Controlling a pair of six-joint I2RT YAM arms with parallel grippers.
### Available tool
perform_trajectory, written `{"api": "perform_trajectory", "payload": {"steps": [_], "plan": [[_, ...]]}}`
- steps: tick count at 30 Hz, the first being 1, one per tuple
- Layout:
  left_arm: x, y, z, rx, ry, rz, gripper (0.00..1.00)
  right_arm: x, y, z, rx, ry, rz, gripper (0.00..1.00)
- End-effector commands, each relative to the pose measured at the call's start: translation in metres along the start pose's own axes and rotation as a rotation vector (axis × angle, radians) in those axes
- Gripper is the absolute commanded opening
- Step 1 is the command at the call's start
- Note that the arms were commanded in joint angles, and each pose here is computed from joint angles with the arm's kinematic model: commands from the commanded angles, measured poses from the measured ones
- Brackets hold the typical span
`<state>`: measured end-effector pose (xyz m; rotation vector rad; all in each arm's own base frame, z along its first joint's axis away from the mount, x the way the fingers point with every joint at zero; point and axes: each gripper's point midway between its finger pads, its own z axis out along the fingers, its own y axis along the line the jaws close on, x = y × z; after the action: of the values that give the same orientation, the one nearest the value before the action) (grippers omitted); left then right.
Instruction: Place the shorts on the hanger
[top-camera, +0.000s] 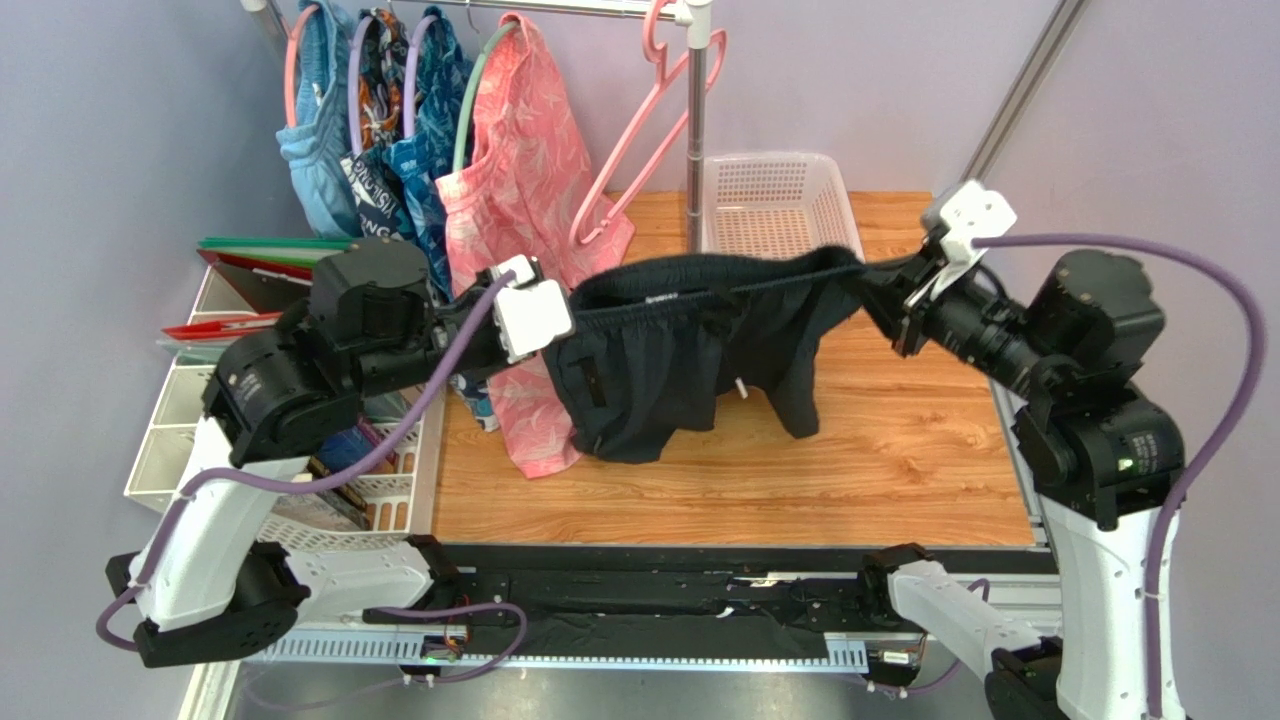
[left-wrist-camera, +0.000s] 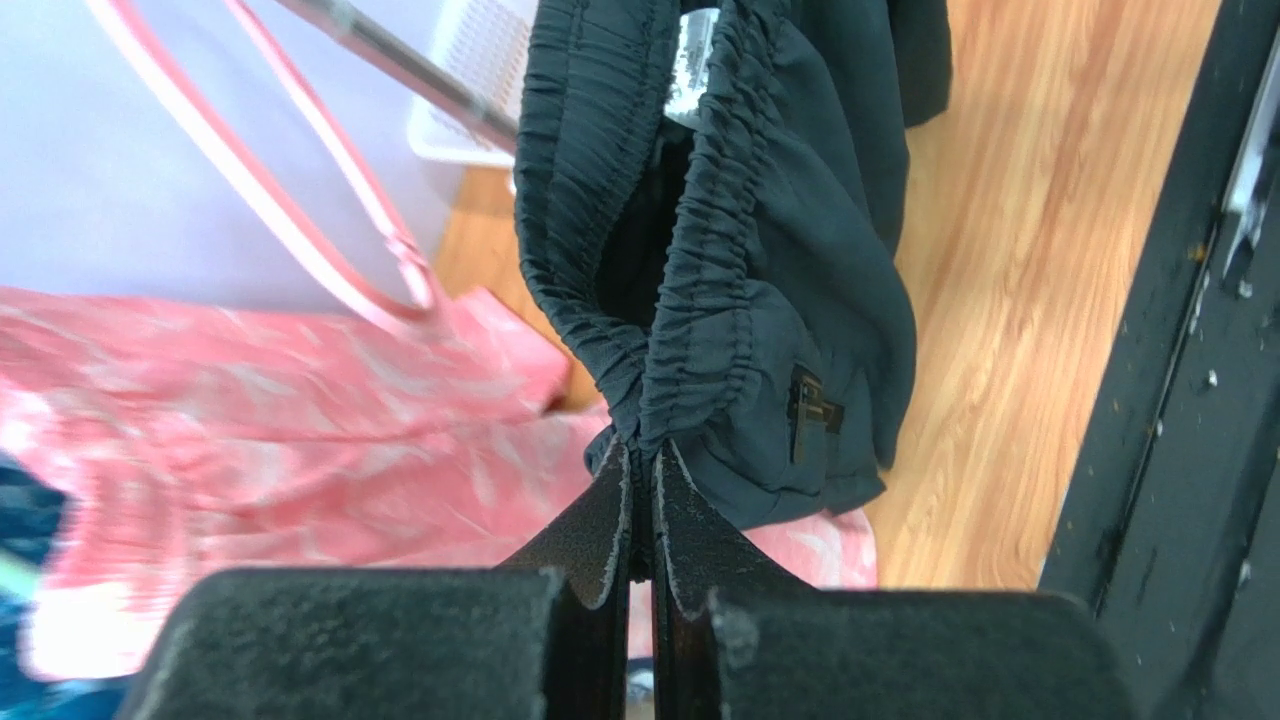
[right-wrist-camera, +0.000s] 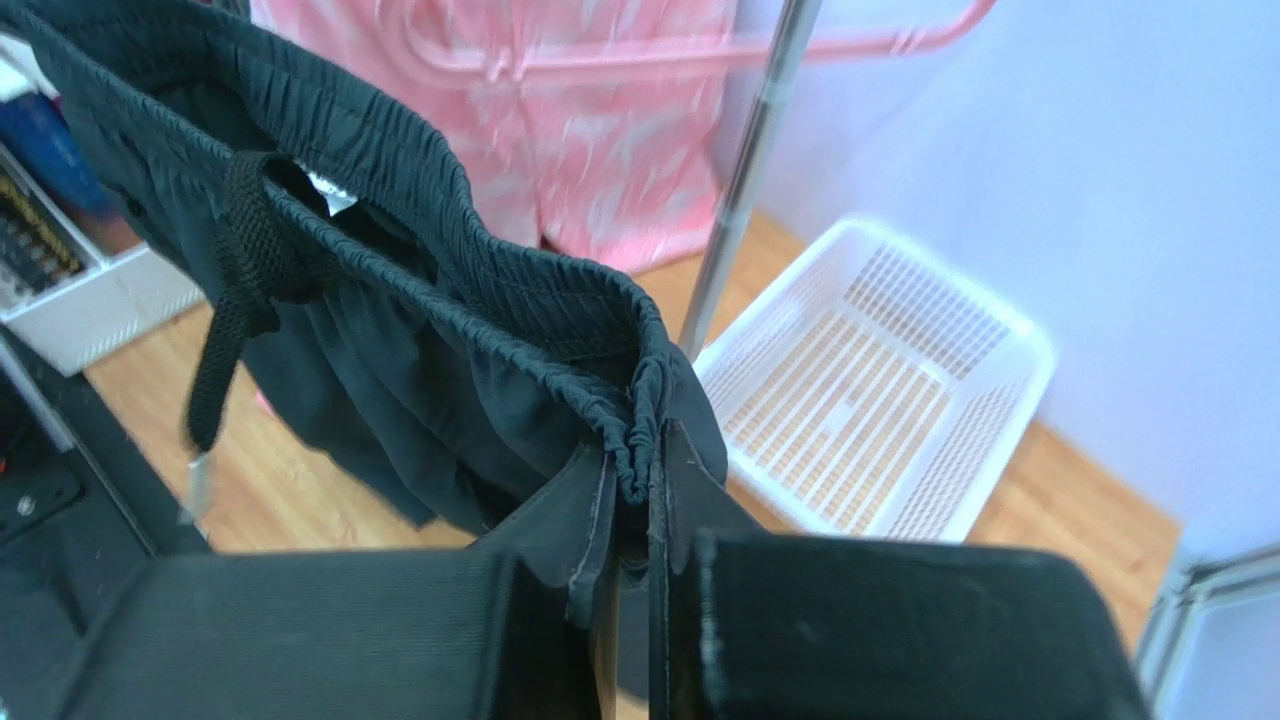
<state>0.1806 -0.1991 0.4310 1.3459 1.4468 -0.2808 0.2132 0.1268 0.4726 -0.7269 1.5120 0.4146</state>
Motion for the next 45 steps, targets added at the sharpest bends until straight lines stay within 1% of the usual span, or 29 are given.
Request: {"api": "perform_trajectory", "payload": {"steps": [1,6,9,12,13,14,16,17,19,20,22,23,25,28,29,30,31,32,34,35,36,37,38,39,40,41,43,44,45], "plan": [[0.046,-0.012,0.028,0.014,0.132,0.011,0.00,0.056,-0.001,0.016,0.005,0.104,0.050,0.00],[0.079,0.010,0.072,-0.040,0.176,-0.004,0.00,0.107,-0.018,0.053,0.031,0.181,0.049,0.00],[0.092,0.003,0.086,0.031,0.160,-0.031,0.00,0.132,-0.017,0.064,-0.009,0.234,0.015,0.00],[0.109,-0.030,0.093,0.136,0.134,-0.025,0.00,0.180,0.003,0.061,-0.109,0.311,-0.031,0.00],[0.135,-0.051,0.101,0.182,0.180,-0.045,0.00,0.205,0.013,0.057,-0.136,0.340,-0.028,0.00],[0.145,-0.063,0.105,0.200,0.197,-0.032,0.00,0.219,0.023,0.055,-0.180,0.352,-0.066,0.03],[0.181,-0.089,0.115,0.255,0.278,-0.006,0.00,0.234,0.035,0.054,-0.214,0.347,-0.101,0.06],[0.185,-0.095,0.121,0.264,0.272,0.007,0.00,0.258,0.051,0.053,-0.270,0.382,-0.114,0.07],[0.209,-0.115,0.128,0.306,0.311,0.000,0.00,0.276,0.069,0.058,-0.324,0.389,-0.161,0.07],[0.216,-0.123,0.137,0.326,0.320,0.001,0.00,0.301,0.074,0.057,-0.345,0.433,-0.195,0.07],[0.232,-0.140,0.145,0.375,0.359,-0.012,0.00,0.320,0.082,0.062,-0.369,0.449,-0.243,0.06],[0.241,-0.146,0.153,0.395,0.379,-0.020,0.00,0.341,0.091,0.061,-0.408,0.494,-0.264,0.06],[0.252,-0.161,0.158,0.432,0.405,-0.029,0.00,0.351,0.094,0.063,-0.421,0.508,-0.280,0.06],[0.266,-0.176,0.161,0.481,0.432,-0.018,0.01,0.365,0.092,0.059,-0.430,0.566,-0.299,0.12],[0.269,-0.180,0.158,0.500,0.441,-0.019,0.06,0.366,0.092,0.056,-0.433,0.580,-0.306,0.21],[0.268,-0.183,0.154,0.518,0.437,-0.012,0.14,0.365,0.093,0.049,-0.449,0.594,-0.317,0.30],[0.267,-0.188,0.150,0.546,0.431,-0.013,0.25,0.364,0.094,0.044,-0.455,0.600,-0.318,0.36],[0.265,-0.189,0.140,0.556,0.429,-0.010,0.31,0.361,0.096,0.032,-0.466,0.609,-0.317,0.50],[0.254,-0.189,0.128,0.576,0.404,-0.011,0.48,0.352,0.097,0.022,-0.473,0.599,-0.328,0.62],[0.245,-0.188,0.113,0.578,0.394,-0.017,0.52,0.344,0.096,0.017,-0.463,0.587,-0.332,0.73],[0.226,-0.178,0.108,0.556,0.356,-0.027,0.58,0.337,0.096,0.006,-0.455,0.580,-0.336,0.79],[0.206,-0.174,0.097,0.547,0.303,-0.039,0.72,0.318,0.092,0.004,-0.419,0.546,-0.330,0.91],[0.196,-0.173,0.083,0.549,0.310,-0.092,0.77,0.308,0.089,0.001,-0.396,0.533,-0.332,0.96],[0.162,-0.155,0.075,0.509,0.234,-0.096,0.80,0.300,0.088,-0.005,-0.388,0.530,-0.322,0.99],[0.144,-0.152,0.063,0.515,0.200,-0.118,0.87,0.273,0.084,-0.006,-0.350,0.472,-0.312,1.00],[0.111,-0.133,0.053,0.457,0.133,-0.149,0.87,0.264,0.083,-0.008,-0.333,0.465,-0.288,1.00],[0.086,-0.109,0.048,0.369,0.101,-0.173,0.88,0.234,0.077,-0.003,-0.282,0.440,-0.213,1.00],[0.076,-0.093,0.046,0.307,0.092,-0.229,0.89,0.225,0.072,0.000,-0.252,0.446,-0.192,1.00],[0.050,-0.068,0.038,0.229,0.031,-0.245,0.90,0.219,0.069,0.003,-0.235,0.449,-0.168,1.00]]}}
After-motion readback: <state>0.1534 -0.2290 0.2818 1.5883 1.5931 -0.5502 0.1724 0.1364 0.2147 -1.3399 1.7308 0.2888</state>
